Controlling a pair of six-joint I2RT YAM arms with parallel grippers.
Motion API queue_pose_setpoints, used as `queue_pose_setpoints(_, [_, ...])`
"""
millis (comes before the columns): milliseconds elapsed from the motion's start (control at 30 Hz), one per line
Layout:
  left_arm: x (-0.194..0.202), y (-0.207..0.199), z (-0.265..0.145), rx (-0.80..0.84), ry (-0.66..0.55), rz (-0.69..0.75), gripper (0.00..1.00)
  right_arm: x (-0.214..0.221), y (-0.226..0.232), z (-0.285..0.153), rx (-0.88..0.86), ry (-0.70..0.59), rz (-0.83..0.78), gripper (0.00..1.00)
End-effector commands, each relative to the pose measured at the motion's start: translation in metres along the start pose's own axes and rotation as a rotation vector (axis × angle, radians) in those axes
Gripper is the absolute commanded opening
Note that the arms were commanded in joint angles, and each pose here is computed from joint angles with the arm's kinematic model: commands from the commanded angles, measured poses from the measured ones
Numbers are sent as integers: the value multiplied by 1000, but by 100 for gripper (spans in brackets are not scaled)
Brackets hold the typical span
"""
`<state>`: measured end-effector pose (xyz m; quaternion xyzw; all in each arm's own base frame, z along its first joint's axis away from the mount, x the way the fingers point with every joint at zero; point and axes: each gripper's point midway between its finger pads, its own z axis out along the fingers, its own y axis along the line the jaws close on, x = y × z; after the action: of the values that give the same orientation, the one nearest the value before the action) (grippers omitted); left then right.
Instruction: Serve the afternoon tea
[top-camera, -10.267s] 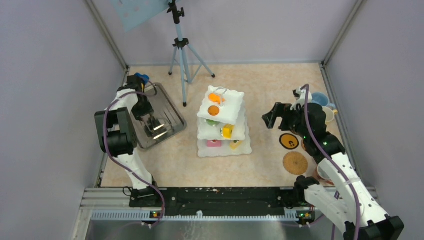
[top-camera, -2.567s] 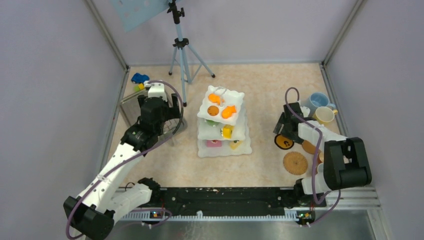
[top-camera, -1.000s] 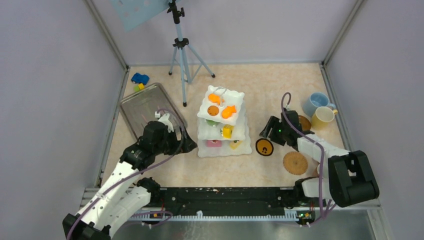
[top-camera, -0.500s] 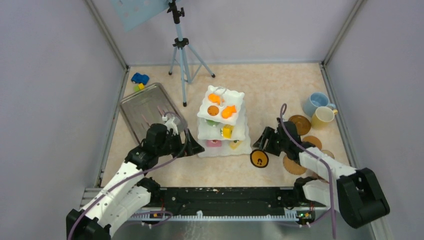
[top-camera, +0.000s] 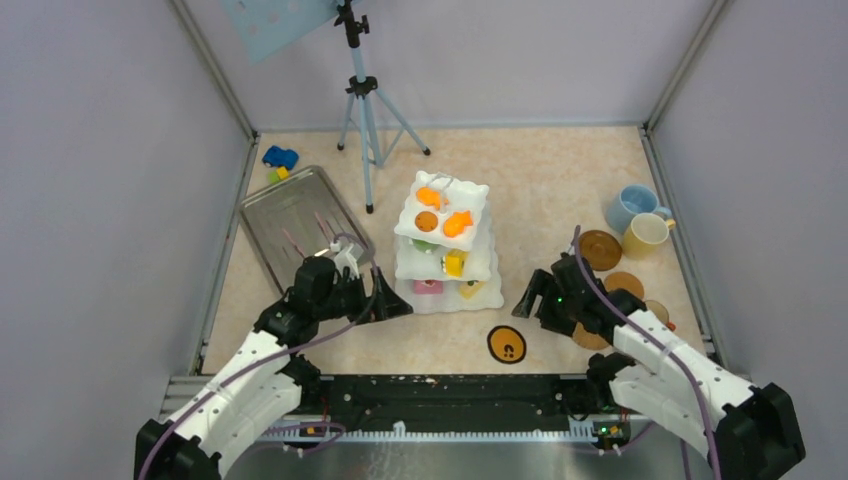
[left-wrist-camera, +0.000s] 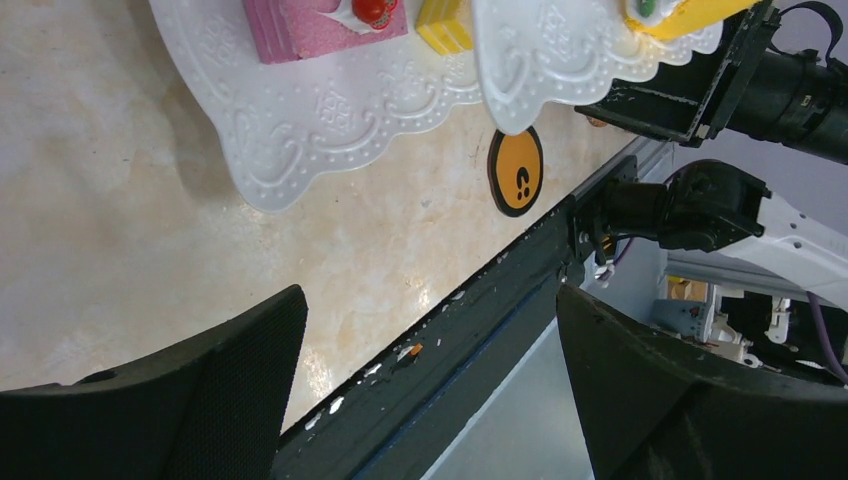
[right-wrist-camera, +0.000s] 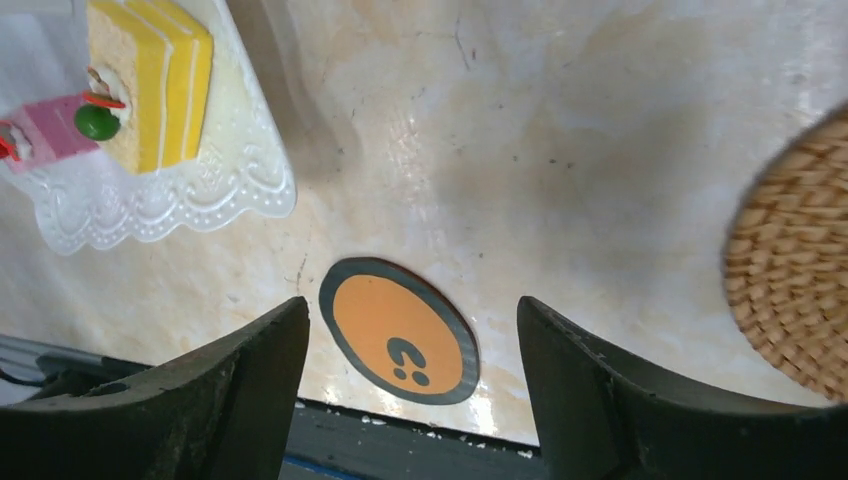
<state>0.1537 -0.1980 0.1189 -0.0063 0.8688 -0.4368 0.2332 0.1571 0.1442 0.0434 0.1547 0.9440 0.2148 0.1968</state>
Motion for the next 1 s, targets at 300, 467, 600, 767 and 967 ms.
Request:
queue_pose_setpoints(300, [-12,-12,-3,39,-50,57,99,51,-18,0,-37,120,147,65])
queue_pose_setpoints(467, [-10,-7,-3,10,-30,67,99,54,28,11,-139,118,115,59])
queue_pose_setpoints(600, [-8,-2,-3,-7,-30,56,99,64,87,25,-254,141,62,59])
queue_pose_setpoints(767, [-1,5,-3,-17,-31,37,99,69,117,37,-219,158,-73,60])
queue_pose_setpoints(967, [0,8,0,-21,-28,28,98,47,65,33,-125,71,-55,64])
